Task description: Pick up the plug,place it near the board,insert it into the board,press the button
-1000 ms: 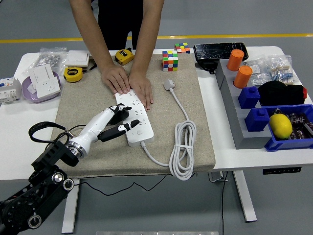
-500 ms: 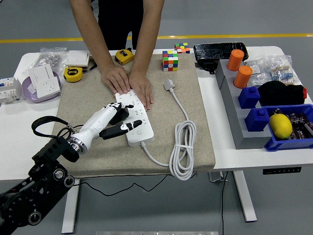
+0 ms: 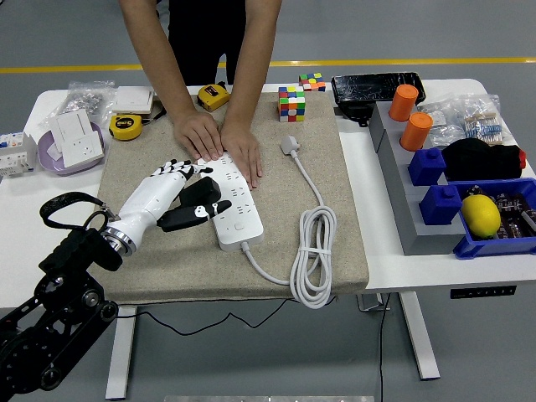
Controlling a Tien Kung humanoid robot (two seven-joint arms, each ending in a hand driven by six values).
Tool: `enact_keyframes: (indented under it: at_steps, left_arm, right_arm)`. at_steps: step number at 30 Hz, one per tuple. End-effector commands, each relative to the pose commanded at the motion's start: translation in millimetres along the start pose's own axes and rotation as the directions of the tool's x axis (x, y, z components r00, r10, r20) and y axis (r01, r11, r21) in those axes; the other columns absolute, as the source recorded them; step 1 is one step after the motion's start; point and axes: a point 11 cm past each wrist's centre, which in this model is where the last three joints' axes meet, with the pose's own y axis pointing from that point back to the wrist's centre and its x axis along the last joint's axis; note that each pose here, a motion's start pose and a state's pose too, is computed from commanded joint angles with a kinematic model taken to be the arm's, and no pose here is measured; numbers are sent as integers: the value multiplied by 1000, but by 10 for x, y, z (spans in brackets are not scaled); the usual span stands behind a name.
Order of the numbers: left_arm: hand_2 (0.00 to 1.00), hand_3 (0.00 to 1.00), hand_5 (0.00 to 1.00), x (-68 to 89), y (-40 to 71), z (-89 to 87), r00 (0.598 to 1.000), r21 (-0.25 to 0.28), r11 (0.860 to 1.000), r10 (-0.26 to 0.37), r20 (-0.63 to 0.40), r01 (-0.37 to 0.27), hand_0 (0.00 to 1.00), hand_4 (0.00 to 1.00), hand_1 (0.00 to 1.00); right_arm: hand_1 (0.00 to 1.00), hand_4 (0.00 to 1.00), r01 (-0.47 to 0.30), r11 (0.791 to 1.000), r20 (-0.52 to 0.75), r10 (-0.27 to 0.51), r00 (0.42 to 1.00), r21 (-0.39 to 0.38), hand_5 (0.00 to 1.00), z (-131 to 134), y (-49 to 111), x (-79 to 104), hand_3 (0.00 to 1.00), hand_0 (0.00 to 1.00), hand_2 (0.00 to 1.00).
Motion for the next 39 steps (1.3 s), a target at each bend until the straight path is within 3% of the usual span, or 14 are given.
enact_keyframes:
  at_steps: [6,27,33,39]
  left_arm:
    - [915,849,998,-89,-16,-61,999,17,999,-32,25,32,998,998,970]
    - [911,851,998,-184,-122,117,993,-35,996,-81,84,84,998,998,975]
    - [910,852,998,-114,-131,171,995,-56,997,-53,89,58,998,998,975]
    - [908,848,998,-10,-124,331,996,-106,994,-17,84,25,998,998,977]
  right_arm:
    - [862,998,1,1000,0,-1,1000,0,998,-1,0,-1,793,913,801]
    - [862,998,-2,1000,-9,2,1000,0,998,-5,-1,21,793,913,800]
    - [862,998,-4,1000,-11,4,1000,-3,998,8,0,27,792,912,800]
    - [862,998,-2,1000,-10,2,1000,-2,998,3,-1,23,793,912,800]
